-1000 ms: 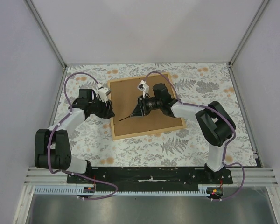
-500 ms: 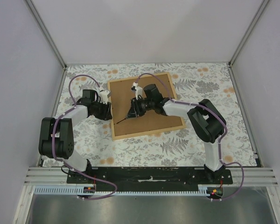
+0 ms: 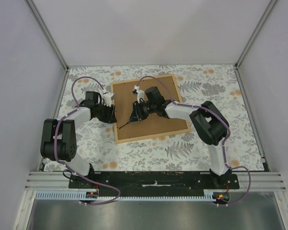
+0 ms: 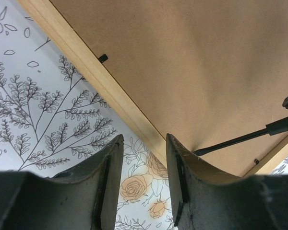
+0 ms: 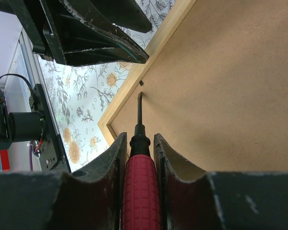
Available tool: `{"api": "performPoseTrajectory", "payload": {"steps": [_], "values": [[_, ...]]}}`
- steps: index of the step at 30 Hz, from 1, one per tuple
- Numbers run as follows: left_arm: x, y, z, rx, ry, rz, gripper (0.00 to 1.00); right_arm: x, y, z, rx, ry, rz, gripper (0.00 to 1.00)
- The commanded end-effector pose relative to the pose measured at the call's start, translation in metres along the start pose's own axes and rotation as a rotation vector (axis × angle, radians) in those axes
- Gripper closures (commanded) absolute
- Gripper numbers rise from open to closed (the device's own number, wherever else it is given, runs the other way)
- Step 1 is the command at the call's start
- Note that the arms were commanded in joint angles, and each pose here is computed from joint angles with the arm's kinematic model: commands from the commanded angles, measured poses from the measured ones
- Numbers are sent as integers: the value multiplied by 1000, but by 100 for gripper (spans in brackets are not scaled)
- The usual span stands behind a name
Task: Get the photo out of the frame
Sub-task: Release the photo frame item from the photo frame.
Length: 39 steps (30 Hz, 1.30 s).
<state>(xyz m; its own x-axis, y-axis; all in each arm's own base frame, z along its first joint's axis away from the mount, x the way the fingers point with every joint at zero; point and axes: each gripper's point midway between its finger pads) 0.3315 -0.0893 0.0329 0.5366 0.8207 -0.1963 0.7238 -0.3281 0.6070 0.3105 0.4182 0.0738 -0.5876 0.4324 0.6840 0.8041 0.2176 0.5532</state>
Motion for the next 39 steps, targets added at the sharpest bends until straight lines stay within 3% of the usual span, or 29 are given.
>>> {"api": "performPoseTrajectory", "payload": {"steps": [1, 15, 22, 34, 39], "values": [[-5, 11, 1, -19, -50, -16, 53, -7, 13, 6, -28, -22, -35, 100], [-8, 7, 6, -1, -78, -23, 52, 4, 21, -6, -123, 84, -81, 100], [-9, 5, 7, 6, -83, -28, 52, -16, 12, 0, -92, 31, -88, 100], [-7, 3, 10, 17, -83, -41, 52, -5, -10, 4, -44, 164, -81, 100], [-8, 3, 10, 17, -87, -42, 52, -13, -9, 7, -65, 127, -74, 100]]}}
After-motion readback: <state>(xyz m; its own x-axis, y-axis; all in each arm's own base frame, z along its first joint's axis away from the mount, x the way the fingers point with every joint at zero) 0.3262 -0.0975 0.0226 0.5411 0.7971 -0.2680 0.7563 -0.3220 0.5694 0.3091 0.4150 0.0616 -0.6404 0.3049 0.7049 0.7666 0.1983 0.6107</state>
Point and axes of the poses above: each gripper's point midway between its finger pads, its own z axis out along the fingers, its own x axis along the line the jaws close on, y = z × x, and after that the axes turned 5 degrees about z, right-handed
